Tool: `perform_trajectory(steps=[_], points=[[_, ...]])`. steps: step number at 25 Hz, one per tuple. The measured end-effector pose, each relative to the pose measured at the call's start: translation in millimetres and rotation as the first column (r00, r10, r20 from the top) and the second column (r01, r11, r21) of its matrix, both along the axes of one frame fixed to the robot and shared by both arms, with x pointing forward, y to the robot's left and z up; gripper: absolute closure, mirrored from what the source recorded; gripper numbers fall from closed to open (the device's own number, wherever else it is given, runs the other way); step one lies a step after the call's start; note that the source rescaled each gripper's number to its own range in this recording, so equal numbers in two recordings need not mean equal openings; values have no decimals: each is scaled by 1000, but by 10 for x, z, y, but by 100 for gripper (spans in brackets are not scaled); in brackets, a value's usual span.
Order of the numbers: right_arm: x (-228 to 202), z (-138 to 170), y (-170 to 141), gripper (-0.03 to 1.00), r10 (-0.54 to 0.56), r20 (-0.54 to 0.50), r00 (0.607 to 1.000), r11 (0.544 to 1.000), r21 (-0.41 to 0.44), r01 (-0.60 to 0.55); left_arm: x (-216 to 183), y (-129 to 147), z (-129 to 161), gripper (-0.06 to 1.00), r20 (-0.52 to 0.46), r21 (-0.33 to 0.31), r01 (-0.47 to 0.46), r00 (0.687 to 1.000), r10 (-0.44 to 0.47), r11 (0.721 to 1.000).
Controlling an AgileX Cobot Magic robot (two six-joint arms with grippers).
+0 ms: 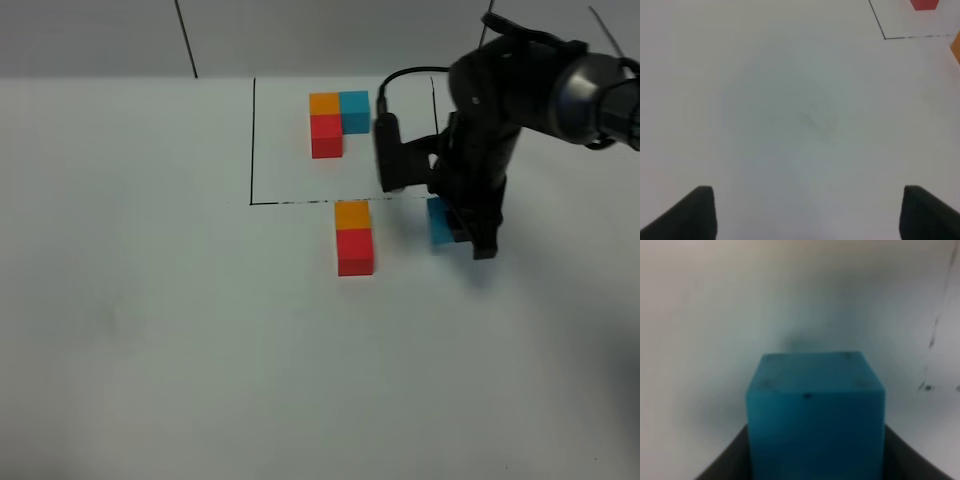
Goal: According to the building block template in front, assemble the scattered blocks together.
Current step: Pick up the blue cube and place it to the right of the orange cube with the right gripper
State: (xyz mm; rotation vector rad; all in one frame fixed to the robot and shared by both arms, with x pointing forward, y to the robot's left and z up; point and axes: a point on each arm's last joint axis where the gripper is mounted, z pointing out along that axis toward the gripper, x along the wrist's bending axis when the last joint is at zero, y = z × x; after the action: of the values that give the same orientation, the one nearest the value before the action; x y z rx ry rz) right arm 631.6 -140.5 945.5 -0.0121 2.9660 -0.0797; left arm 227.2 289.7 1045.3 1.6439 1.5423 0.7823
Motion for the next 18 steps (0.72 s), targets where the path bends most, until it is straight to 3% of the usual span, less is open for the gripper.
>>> perform_trajectory(steps=[4, 10, 18], points=[[213, -65, 200, 95, 29, -35, 999, 1000, -3, -29, 0, 0, 0, 33, 0, 0, 0, 1000, 0, 1000], [295, -285, 256, 95, 47, -78, 996, 999, -12, -48, 0, 0, 0, 33, 0, 0, 0, 1000, 0, 1000], [339, -399, 315, 95, 40, -61, 997, 999, 32, -38, 0, 0, 0, 33, 0, 0, 0, 1000, 0, 1000]])
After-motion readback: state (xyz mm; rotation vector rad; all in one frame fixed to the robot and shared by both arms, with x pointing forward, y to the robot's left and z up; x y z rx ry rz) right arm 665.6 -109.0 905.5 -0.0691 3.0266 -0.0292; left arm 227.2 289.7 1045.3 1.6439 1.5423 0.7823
